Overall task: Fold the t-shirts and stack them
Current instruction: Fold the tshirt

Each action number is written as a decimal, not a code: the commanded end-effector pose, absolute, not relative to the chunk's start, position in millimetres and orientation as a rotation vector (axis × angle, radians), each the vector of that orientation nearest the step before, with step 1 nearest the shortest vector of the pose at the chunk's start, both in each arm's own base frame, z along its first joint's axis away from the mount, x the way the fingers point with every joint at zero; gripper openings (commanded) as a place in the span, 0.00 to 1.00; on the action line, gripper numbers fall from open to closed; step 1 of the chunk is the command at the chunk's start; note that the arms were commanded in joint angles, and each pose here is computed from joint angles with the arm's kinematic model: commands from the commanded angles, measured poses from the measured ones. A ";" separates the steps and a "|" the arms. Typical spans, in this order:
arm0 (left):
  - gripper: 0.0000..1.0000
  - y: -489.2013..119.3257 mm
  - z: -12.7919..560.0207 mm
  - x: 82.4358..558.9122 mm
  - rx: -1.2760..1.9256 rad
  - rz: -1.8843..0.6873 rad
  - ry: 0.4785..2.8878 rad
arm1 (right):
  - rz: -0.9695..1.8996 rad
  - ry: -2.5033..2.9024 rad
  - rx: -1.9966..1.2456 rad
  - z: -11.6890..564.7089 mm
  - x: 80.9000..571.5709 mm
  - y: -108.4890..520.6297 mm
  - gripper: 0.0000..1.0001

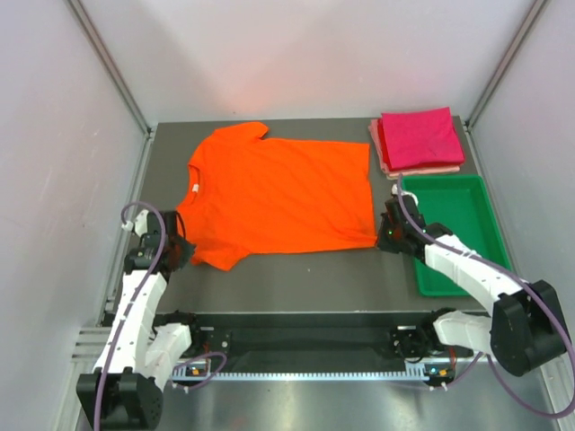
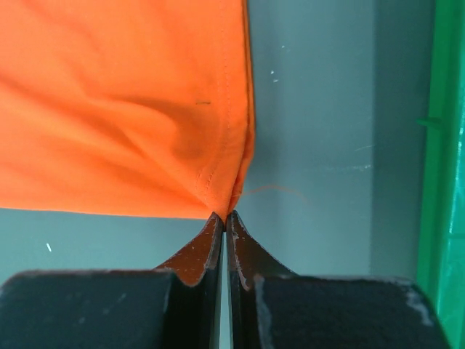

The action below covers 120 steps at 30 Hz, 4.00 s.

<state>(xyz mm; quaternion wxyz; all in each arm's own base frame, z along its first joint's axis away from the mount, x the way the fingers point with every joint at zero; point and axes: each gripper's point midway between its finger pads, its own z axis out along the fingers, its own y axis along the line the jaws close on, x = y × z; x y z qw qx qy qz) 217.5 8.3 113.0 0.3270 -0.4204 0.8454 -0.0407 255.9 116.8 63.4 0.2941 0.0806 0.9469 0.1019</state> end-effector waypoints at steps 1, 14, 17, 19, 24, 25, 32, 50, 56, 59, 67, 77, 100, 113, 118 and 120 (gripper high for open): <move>0.00 14.9 136.6 241.2 -1.045 -0.099 2.148 | 0.226 2.480 0.239 72.0 259.3 111.2 0.00; 0.00 -6.7 162.7 337.5 -0.658 -0.217 2.229 | 0.189 2.494 0.136 73.1 298.7 125.8 0.00; 0.00 -0.5 161.5 357.4 -0.614 -0.149 2.304 | 0.118 2.514 0.139 66.2 308.3 121.8 0.00; 0.00 6.0 148.2 365.6 -0.604 -0.086 2.372 | 0.101 2.505 0.142 66.1 315.1 119.6 0.00; 0.00 13.3 138.1 393.5 -0.518 -0.012 2.429 | 0.104 2.520 0.122 60.8 327.2 125.8 0.00; 0.00 13.3 141.7 400.3 -0.507 -0.018 2.420 | 0.102 2.528 0.123 59.4 327.5 126.3 0.00; 0.00 12.5 142.1 428.1 -0.466 -0.024 2.434 | 0.102 2.516 0.132 67.8 338.5 129.5 0.00; 0.00 31.9 138.6 475.4 -0.421 0.114 2.433 | 0.022 2.531 0.217 74.3 360.2 115.7 0.00; 0.00 31.0 130.5 490.7 -0.384 0.108 2.439 | 0.044 2.517 0.220 79.5 375.9 117.7 0.00; 0.00 27.7 124.0 496.9 -0.358 0.091 2.450 | 0.038 2.526 0.223 75.8 381.3 117.3 0.00; 0.00 41.1 115.6 500.8 -0.370 0.184 2.474 | 0.008 2.530 0.249 73.2 394.9 108.9 0.00; 0.00 45.7 117.1 506.2 -0.409 0.196 2.455 | 0.032 2.515 0.242 81.8 412.2 112.7 0.02; 0.00 33.2 100.7 532.8 -0.344 0.102 2.492 | 0.110 2.554 0.309 59.4 399.2 123.0 0.26; 0.25 52.8 129.7 493.7 -0.455 0.277 2.556 | 0.089 2.584 0.392 63.7 372.9 116.2 0.31; 0.32 49.0 151.5 449.1 -0.532 0.201 2.495 | 0.090 2.591 0.485 62.0 357.7 115.5 0.39; 0.36 46.4 145.8 433.1 -0.540 0.147 2.480 | 0.083 2.604 0.498 52.6 354.5 115.4 0.41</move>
